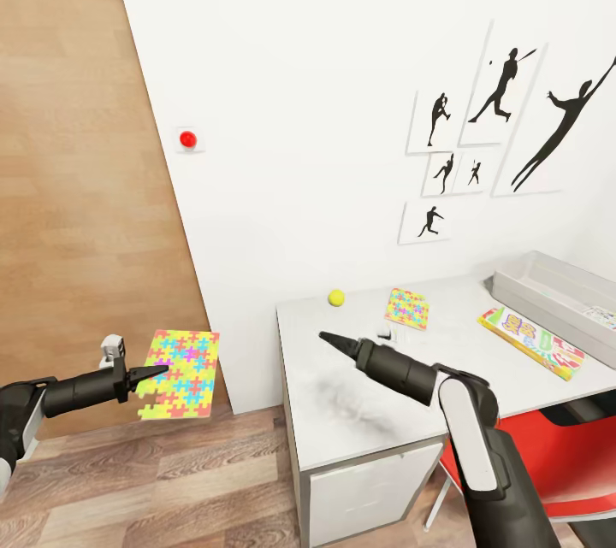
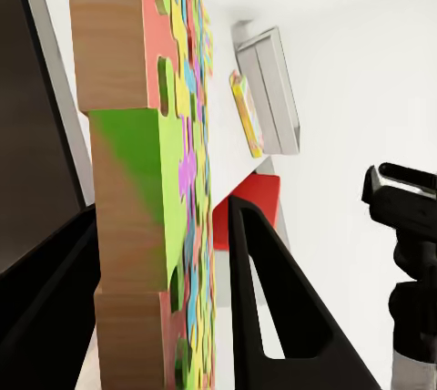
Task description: Put all the toys in the child's room - the three board games (two on the bed and one on the table), the two jigsaw puzzles on the table, and the tennis ball on the table - inside the toy box on the table in the child's room.
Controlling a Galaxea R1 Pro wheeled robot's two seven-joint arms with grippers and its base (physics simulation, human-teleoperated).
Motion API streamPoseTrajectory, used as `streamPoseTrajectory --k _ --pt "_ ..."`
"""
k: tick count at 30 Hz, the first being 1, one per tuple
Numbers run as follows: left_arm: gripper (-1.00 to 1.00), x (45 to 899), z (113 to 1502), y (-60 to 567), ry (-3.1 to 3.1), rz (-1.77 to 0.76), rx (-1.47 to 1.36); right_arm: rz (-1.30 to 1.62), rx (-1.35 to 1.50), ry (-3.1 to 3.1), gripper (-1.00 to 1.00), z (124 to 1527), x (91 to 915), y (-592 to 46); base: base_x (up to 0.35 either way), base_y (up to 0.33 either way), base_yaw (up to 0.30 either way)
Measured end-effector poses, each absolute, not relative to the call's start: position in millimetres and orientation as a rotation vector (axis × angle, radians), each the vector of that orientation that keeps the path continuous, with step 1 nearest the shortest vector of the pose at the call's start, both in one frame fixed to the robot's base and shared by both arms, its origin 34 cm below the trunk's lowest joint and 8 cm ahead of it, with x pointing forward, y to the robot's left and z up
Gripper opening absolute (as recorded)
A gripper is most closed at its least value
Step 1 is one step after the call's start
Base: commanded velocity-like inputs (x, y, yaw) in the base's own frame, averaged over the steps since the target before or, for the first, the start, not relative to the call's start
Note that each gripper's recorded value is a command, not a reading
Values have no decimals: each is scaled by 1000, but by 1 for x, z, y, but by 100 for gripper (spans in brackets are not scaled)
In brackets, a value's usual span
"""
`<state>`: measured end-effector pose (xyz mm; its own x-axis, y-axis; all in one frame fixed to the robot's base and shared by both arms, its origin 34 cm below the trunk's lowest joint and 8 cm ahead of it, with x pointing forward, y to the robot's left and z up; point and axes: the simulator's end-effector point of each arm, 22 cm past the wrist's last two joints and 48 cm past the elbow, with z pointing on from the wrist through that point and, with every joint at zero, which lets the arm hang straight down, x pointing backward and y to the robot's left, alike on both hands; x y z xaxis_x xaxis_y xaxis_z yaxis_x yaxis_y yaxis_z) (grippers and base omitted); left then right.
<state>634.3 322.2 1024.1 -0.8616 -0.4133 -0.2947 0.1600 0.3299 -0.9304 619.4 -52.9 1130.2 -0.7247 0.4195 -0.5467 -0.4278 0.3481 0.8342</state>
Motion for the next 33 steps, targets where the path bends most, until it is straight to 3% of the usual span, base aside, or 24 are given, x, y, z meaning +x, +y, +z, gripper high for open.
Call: streamPoseTrajectory --k 5,13,20,33 --pt "-100 634 1023 320 2115 -1564 -219 1253 -62 1823 100 1224 712 -77 0 0 0" --pt "-100 634 1023 319 2114 -1565 -219 1194 199 1999 100 1220 830 -167 0 0 0" --pt "-100 634 1022 319 2115 -1567 -221 1240 306 1961 100 1223 840 -199 0 0 -52" --pt "-100 662 1061 320 2060 -1513 -121 1233 302 1916 100 1231 842 -211 0 0 -193"
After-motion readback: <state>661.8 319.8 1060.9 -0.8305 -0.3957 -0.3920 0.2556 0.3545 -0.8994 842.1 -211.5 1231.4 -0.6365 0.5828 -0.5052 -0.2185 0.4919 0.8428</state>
